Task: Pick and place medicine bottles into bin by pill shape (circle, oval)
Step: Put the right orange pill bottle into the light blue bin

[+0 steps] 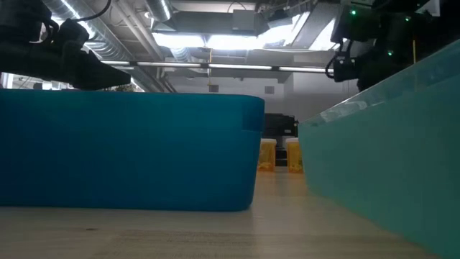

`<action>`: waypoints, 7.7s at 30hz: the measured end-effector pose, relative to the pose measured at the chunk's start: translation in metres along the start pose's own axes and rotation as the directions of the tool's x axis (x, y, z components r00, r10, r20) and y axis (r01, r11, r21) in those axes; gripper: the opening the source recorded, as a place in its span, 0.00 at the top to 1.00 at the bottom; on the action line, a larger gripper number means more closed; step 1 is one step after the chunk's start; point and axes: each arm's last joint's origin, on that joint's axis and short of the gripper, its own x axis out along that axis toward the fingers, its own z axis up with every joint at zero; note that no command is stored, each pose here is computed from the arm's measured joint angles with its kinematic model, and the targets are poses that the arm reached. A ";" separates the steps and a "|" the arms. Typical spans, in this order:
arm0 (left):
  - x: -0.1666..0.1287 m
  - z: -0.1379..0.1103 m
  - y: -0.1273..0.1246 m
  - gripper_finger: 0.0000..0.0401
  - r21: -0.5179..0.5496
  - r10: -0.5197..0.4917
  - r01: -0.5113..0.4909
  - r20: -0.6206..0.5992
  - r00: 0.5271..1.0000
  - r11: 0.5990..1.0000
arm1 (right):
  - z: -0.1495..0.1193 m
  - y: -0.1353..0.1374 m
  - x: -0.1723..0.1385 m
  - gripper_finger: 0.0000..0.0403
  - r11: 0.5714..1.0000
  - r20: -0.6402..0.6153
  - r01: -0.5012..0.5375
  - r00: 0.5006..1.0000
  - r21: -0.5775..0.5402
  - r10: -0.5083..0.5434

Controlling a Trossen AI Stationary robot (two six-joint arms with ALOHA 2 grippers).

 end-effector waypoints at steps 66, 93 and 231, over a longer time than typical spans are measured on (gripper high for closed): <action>0.000 0.000 0.000 0.56 0.000 0.000 0.000 0.000 1.000 1.000 | 0.026 0.070 -0.058 0.49 0.978 0.342 -0.138 0.922 -0.154 0.184; 0.000 0.000 0.000 0.56 0.000 0.000 0.000 0.001 1.000 1.000 | -0.086 0.149 -0.067 0.48 0.967 0.128 -0.208 0.965 -0.148 0.227; 0.000 0.000 0.000 0.56 0.000 0.000 0.000 0.000 1.000 1.000 | 0.034 0.141 -0.118 0.30 0.909 0.342 0.347 0.904 -0.232 -0.258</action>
